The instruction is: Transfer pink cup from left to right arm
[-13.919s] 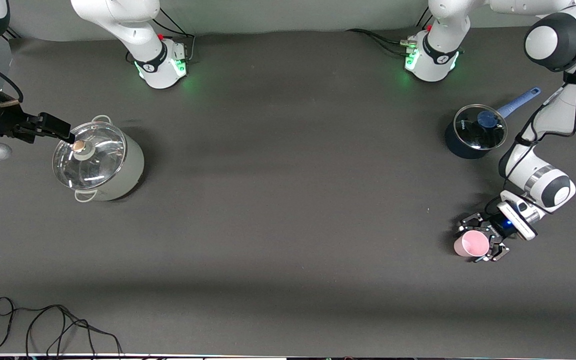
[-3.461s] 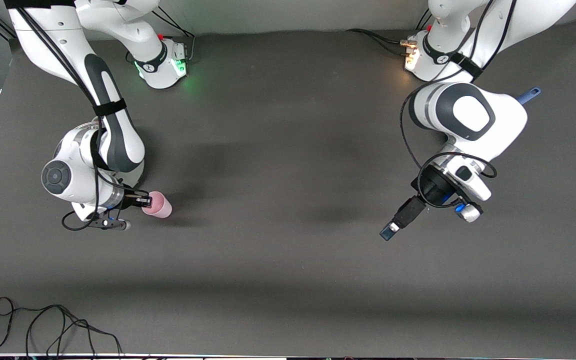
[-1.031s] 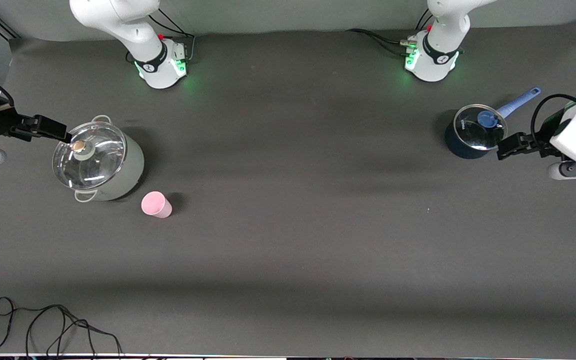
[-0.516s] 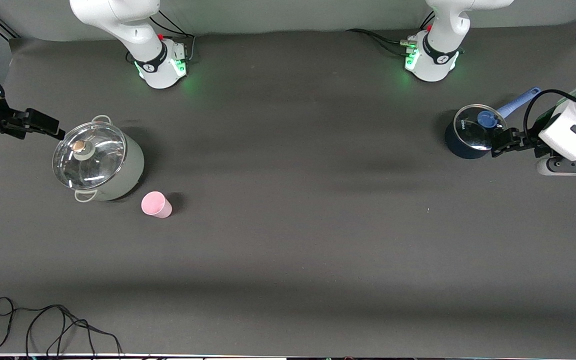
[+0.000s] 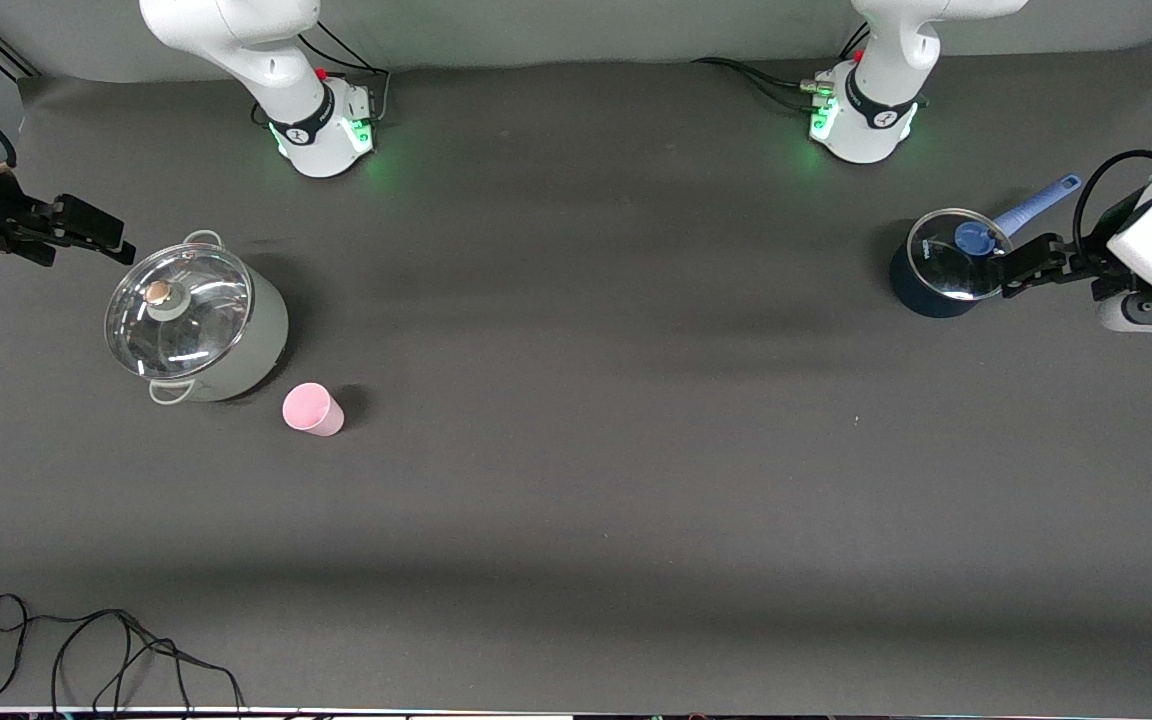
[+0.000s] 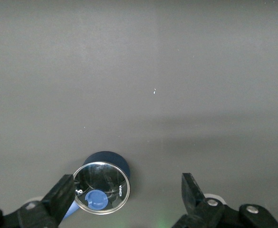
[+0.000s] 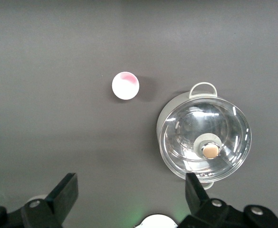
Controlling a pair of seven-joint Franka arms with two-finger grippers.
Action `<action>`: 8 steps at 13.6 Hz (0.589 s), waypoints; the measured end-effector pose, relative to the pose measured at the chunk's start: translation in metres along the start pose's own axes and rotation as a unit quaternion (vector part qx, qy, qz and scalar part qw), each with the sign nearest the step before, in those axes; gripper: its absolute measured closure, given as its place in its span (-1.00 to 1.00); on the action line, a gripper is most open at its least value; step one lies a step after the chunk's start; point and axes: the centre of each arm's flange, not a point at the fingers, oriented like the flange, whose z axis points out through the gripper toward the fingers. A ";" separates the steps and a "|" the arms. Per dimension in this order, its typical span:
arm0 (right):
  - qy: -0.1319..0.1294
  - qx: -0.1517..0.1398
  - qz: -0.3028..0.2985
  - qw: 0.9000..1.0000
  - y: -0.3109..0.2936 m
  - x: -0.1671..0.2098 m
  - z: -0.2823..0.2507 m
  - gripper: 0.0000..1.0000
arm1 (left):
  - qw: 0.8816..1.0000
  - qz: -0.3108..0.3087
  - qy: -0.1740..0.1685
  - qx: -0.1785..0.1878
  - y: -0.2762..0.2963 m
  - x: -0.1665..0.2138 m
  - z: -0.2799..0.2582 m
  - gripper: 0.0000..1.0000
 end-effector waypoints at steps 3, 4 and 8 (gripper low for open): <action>0.000 0.000 0.000 1.000 0.001 -0.001 0.000 -1.00 | 1.000 0.007 -0.001 0.000 0.007 0.000 0.000 -1.00; 0.001 0.000 0.000 1.000 0.000 -0.001 0.001 -1.00 | 1.000 0.009 -0.002 0.001 0.010 0.000 0.001 -1.00; 0.002 0.000 -0.001 1.000 -0.001 -0.001 0.001 -1.00 | 1.000 0.011 -0.003 0.001 0.012 0.000 0.001 -1.00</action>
